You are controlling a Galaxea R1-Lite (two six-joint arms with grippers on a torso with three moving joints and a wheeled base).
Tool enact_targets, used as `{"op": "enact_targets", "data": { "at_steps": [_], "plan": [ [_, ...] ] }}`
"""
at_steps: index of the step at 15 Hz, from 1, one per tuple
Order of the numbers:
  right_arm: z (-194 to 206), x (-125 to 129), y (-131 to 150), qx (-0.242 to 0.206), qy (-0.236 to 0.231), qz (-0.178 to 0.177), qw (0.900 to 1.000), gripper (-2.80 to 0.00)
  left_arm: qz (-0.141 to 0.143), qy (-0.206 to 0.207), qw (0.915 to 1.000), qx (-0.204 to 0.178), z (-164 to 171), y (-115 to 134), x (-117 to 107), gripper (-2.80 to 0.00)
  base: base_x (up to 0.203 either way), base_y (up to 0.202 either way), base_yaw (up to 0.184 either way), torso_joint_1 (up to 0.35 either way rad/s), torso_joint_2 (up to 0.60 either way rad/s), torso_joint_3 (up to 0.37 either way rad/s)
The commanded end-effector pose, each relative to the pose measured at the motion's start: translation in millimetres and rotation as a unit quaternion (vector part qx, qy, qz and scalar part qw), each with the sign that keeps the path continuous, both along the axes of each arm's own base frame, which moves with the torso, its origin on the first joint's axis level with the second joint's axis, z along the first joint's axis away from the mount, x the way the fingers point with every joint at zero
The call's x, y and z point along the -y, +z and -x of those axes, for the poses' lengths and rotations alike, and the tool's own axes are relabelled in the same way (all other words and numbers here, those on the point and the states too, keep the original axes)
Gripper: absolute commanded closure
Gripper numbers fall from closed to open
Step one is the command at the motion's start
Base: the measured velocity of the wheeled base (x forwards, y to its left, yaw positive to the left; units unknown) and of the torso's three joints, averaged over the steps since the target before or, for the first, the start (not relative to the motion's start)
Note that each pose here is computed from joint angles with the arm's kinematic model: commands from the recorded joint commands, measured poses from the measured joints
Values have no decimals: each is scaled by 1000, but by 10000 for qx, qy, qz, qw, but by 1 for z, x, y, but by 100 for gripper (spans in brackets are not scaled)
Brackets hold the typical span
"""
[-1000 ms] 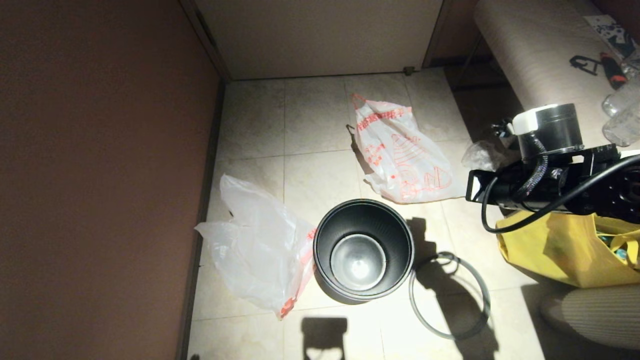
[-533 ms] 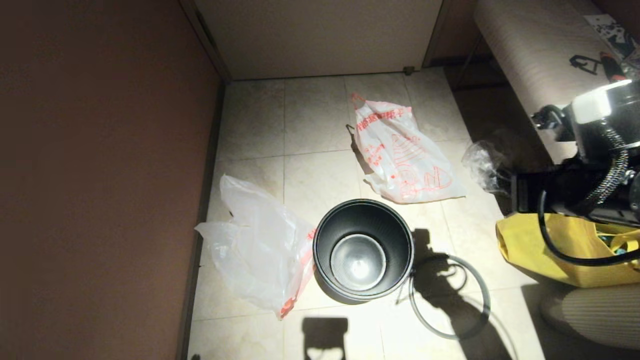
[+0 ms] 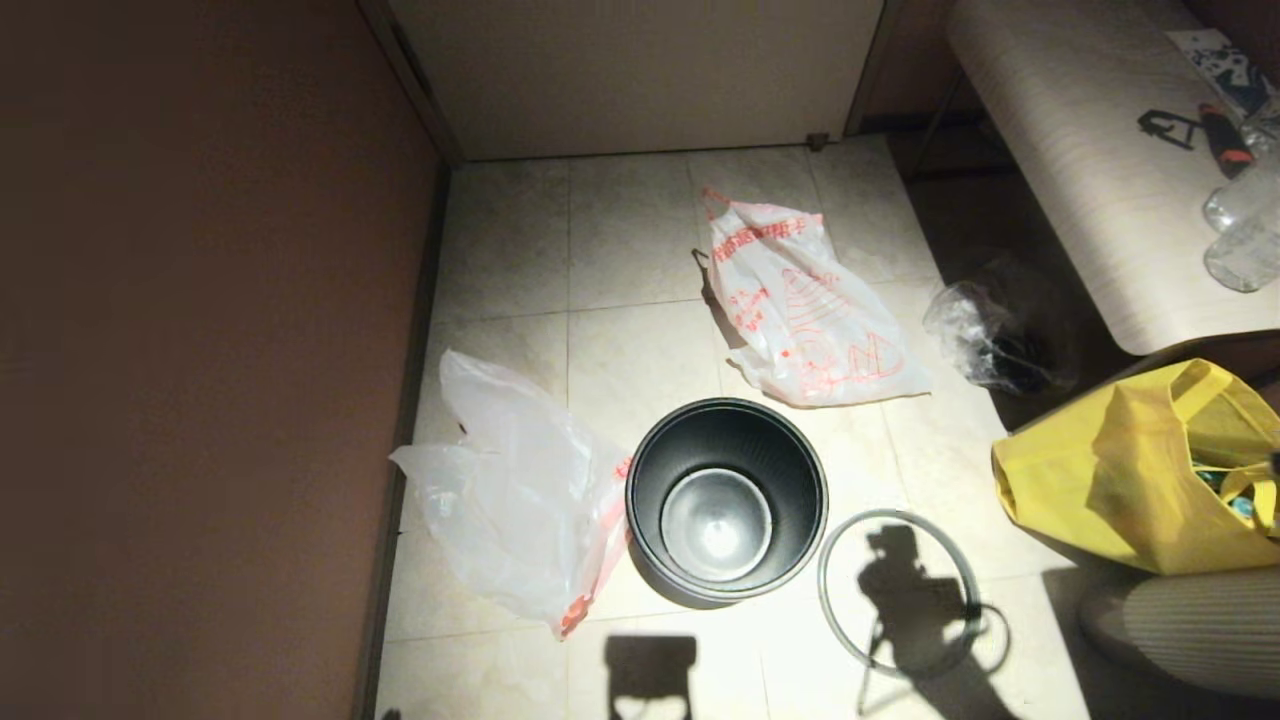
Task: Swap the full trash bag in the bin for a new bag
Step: Pick up a new trash bag
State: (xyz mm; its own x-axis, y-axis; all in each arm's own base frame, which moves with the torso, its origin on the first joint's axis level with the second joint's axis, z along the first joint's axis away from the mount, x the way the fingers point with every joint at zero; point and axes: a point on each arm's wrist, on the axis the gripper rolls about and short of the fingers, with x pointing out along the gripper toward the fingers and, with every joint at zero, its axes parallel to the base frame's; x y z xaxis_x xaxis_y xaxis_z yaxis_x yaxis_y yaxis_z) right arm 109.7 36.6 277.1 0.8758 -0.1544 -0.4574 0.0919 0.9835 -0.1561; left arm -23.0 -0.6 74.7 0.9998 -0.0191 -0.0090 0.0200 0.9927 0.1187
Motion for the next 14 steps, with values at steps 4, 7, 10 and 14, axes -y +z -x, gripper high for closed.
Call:
{"op": "enact_targets", "data": {
  "at_steps": [4, 7, 10, 14],
  "plan": [
    [118, 50, 4, 1379, 560, -428, 9879, 0, -2, 3, 10000, -7, 0, 0, 0, 0, 0, 0, 0, 0, 0, 0],
    [171, 63, -19, 1832, 953, -842, 9748, 0, -3, 3, 10000, -9, 0, 0, 0, 0, 0, 0, 0, 0, 0, 0],
    [198, 50, -38, 1854, 1378, -1447, 9621, 0, 5, 4, 10000, -2, 0, 0, 0, 0, 0, 0, 0, 0, 0, 0],
    [204, 48, -38, 1776, 1569, -1606, 9581, 0, -2, 3, 10000, -9, 0, 0, 0, 0, 0, 0, 0, 0, 0, 0]
  ]
}}
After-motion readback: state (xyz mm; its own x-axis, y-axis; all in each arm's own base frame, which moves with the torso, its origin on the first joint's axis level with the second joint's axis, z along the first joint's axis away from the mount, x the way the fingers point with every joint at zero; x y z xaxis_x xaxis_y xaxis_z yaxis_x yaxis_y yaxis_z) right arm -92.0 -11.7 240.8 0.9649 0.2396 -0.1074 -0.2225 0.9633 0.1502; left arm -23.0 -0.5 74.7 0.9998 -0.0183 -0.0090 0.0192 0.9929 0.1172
